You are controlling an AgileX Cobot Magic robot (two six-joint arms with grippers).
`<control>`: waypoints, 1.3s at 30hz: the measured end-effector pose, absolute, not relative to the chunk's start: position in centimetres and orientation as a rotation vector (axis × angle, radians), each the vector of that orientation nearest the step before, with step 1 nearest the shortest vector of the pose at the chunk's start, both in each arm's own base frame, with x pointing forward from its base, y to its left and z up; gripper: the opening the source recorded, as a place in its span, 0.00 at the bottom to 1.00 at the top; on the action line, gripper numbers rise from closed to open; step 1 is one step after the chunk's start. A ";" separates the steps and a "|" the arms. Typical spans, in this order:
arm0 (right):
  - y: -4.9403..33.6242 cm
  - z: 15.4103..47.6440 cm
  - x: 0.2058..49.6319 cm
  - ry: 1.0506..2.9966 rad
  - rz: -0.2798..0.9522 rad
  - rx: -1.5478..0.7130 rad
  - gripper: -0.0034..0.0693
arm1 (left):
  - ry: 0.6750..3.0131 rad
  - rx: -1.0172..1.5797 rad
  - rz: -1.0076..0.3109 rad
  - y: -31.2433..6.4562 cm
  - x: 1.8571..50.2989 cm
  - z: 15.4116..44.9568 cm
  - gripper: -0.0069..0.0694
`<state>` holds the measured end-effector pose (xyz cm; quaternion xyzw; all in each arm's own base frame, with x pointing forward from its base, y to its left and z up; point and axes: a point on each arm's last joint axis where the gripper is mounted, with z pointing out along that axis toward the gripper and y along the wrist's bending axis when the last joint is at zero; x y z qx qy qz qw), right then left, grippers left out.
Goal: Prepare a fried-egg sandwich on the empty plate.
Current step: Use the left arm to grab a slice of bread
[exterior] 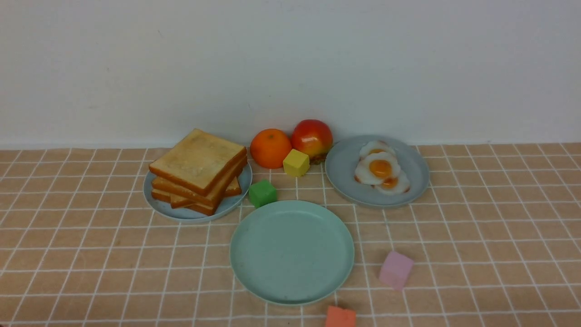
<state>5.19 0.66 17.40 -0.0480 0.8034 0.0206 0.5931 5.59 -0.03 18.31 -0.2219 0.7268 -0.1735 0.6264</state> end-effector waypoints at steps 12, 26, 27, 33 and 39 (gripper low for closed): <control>0.7 17.4 5.2 1.868 0.048 -0.112 0.38 | 1.403 -0.796 -0.750 0.1 5.6 20.1 0.38; 0.9 19.0 5.6 1.670 0.349 0.198 0.38 | 2.084 -0.067 -0.596 -3.6 7.7 29.2 0.07; 0.8 19.2 5.6 1.644 0.370 0.223 0.38 | 2.146 -0.027 -0.589 -3.8 8.3 29.4 0.07; 0.7 19.7 5.6 1.571 0.480 0.340 0.38 | 2.356 0.077 -0.590 -4.8 12.1 29.9 0.07; 1.8 22.0 5.0 1.667 0.642 0.352 0.38 | 2.400 0.379 -0.555 -7.1 12.6 30.0 0.07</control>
